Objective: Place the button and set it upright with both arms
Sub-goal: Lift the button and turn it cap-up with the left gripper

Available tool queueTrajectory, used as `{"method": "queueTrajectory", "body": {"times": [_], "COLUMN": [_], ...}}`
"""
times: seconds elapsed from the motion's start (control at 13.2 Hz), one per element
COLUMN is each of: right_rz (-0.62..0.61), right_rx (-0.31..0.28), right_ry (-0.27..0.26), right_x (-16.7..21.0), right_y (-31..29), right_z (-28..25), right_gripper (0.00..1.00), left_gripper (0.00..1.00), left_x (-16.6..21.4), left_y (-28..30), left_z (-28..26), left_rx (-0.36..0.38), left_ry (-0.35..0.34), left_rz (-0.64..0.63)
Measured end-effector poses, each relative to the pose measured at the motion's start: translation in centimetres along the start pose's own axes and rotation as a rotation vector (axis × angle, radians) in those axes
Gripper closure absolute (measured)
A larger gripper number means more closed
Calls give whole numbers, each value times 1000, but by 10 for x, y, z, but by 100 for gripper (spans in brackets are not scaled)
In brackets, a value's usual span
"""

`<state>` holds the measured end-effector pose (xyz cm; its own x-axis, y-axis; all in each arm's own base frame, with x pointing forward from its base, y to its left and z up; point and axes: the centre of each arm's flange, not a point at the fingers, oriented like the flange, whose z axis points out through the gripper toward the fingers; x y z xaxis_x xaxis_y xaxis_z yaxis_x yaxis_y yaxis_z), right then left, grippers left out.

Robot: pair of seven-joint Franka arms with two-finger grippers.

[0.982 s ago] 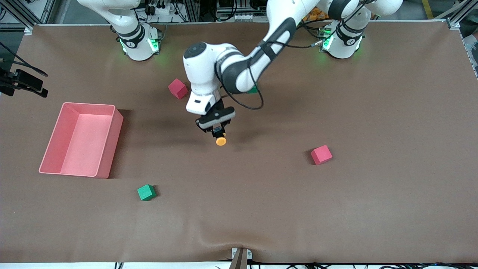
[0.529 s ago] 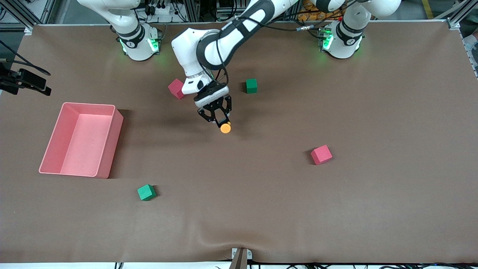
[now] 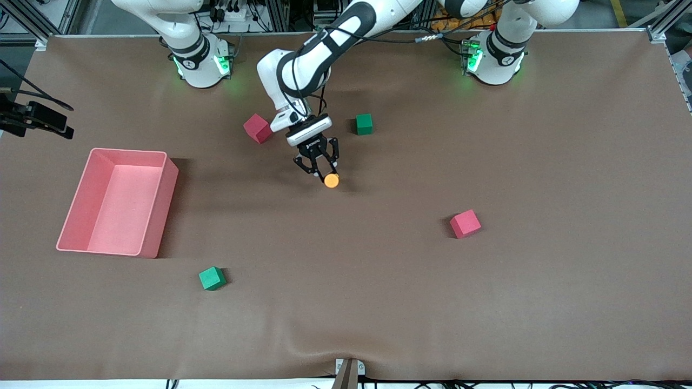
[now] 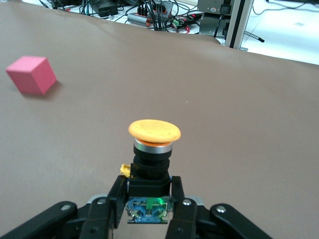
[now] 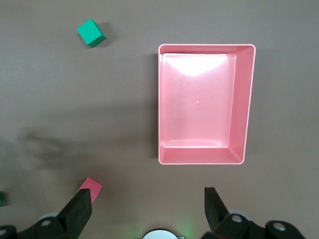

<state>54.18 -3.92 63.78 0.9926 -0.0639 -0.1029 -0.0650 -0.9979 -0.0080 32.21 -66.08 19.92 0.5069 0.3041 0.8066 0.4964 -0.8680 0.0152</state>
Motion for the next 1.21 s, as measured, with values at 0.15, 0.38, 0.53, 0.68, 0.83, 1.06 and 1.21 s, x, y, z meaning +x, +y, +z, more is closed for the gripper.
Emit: {"method": "queueTrajectory", "body": {"times": [0.15,0.38,0.53,0.68,0.83,1.06,1.21], "right_rz": [0,1,-1,-10,-17,-14,-14], "right_rx": [0,0,0,-1,-1,-1,-1], "right_ry": [4,25,33,48,62,69,72], "right_x": [-1,-8,-12,-14,-15,-15,-15], "right_y": [0,1,0,-5,-8,-7,-7], "right_z": [1,8,6,0,-6,-9,-11], "right_gripper": [0,0,0,0,0,0,0], "left_gripper": [59,59,59,59,59,59,59], "left_x": [-35,-69,-80,-88,-90,-105,-118], "left_y": [-11,-25,-28,-30,-31,-37,-42], "left_z": [-4,-3,6,14,16,21,25], "left_rx": [-7,0,-15,-31,-32,-37,-40], "left_ry": [76,145,177,206,212,227,236], "left_rz": [-2,-13,-66,-100,-107,-82,-67]}}
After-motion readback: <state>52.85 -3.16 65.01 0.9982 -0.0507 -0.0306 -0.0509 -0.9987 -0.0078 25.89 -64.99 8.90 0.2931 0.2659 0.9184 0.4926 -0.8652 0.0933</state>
